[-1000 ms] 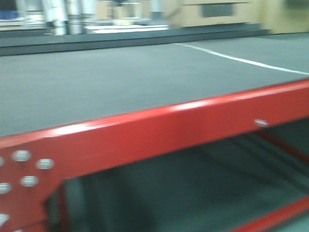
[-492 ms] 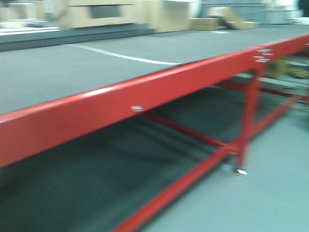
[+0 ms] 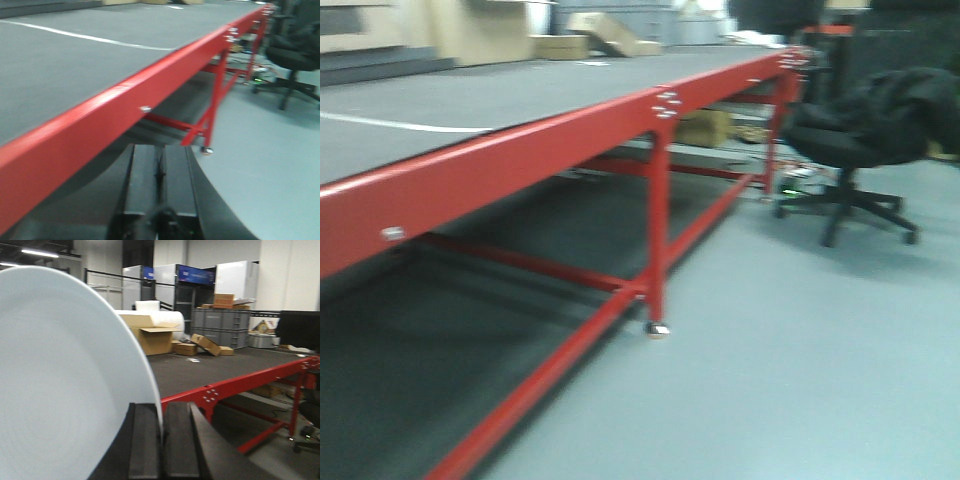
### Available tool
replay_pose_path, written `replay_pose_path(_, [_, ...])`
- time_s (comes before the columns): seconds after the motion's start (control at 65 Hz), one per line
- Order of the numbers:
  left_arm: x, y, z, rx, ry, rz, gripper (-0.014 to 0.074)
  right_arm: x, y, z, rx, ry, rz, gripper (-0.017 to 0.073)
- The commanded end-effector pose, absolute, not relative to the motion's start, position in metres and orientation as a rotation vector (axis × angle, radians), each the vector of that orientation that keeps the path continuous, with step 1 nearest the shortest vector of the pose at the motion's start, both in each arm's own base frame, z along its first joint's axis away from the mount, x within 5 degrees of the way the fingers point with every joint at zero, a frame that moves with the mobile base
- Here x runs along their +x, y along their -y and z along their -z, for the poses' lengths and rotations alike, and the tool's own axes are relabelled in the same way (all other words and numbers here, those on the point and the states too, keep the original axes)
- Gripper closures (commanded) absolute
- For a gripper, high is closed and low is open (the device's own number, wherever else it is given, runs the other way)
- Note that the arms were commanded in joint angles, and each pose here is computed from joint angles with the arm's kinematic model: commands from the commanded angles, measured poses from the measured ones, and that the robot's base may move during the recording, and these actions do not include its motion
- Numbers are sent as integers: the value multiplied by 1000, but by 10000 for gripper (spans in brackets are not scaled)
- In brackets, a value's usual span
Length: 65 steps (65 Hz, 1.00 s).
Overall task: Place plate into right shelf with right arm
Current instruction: 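Drive the base away from the table holding the plate upright, then drive the base up to the steel shelf with blue bins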
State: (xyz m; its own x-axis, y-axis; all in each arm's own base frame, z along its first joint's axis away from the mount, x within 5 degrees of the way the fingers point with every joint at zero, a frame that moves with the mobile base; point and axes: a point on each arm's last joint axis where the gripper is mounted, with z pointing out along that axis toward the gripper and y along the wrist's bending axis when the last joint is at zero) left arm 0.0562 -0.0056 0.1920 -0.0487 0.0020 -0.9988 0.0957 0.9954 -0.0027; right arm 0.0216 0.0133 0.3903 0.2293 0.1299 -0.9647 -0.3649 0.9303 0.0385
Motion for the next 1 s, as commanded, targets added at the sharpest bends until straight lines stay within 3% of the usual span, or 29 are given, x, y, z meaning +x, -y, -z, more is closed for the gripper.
replay_pose_path(0.0, [56, 5, -197, 62, -1536, 81, 640, 19, -10, -406, -172, -1192, -336, 503])
replay_pose_path(0.985, [56, 5, -197, 62, -1536, 81, 640, 19, -10, -406, -172, -1192, -336, 503])
